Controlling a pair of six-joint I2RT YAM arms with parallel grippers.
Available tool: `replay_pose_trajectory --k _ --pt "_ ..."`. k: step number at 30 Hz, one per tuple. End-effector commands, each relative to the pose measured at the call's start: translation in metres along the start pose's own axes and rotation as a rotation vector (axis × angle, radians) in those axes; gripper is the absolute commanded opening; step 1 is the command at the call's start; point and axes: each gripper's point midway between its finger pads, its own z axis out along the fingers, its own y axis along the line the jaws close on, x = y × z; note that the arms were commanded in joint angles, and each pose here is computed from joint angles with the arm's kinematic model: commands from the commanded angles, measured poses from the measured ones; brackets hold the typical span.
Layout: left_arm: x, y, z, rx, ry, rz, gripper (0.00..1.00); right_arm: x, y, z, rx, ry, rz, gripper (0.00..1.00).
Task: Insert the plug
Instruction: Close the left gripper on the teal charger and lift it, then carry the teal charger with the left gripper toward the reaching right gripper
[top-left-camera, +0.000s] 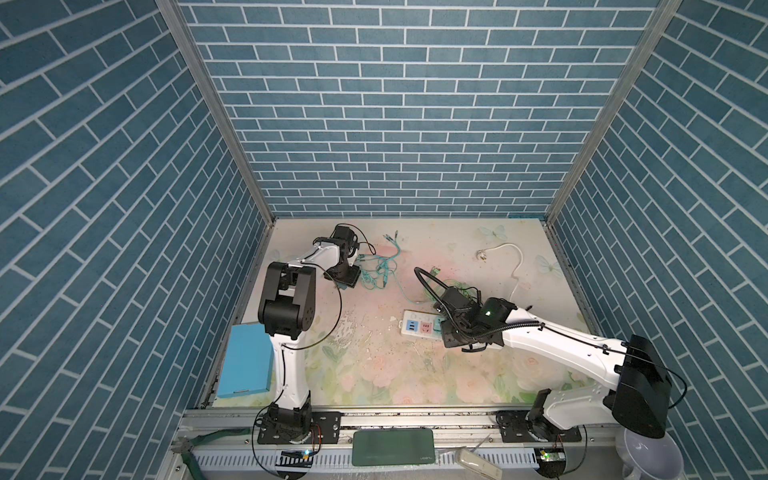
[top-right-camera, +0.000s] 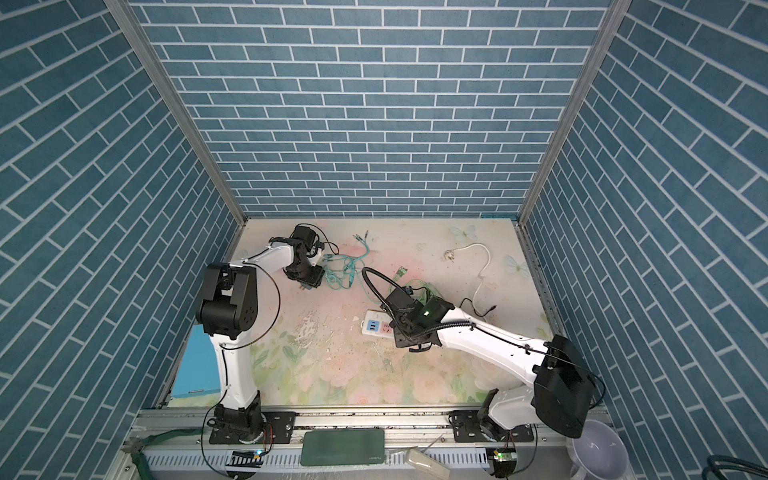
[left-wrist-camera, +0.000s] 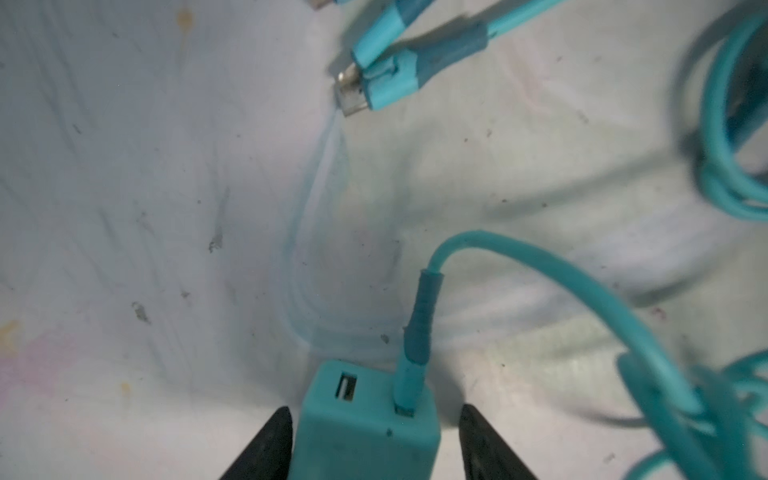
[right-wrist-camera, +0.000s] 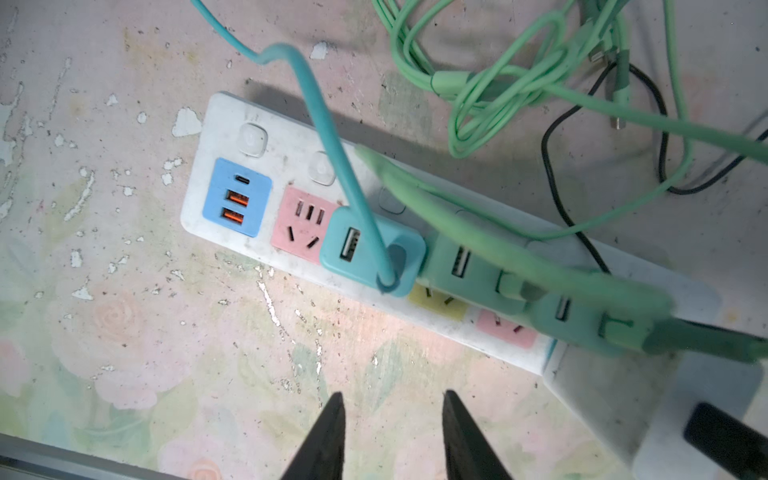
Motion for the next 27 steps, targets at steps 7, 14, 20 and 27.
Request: replay_pose_trajectory --k 7,14,20,27 --pt "0.020 0.006 0.008 -0.010 0.058 -0.009 0.37 -0.013 -0.019 -0.022 0.027 -0.057 0.035 0.40" --pt "0.006 -0.003 -0.025 0.041 -0.069 -0.029 0.19 -0.056 -0.039 -0.059 -0.024 -0.129 0.039 0.45" --pt "-0.019 -0.036 -0.117 0.189 -0.415 -0.004 0.20 -0.102 0.004 -0.083 -0.254 -0.159 -0.024 0.46" --pt "-0.019 -0.119 -0.195 0.363 -0.765 0.206 0.23 -0.139 0.083 -0.104 -0.640 -0.164 -0.039 0.44"
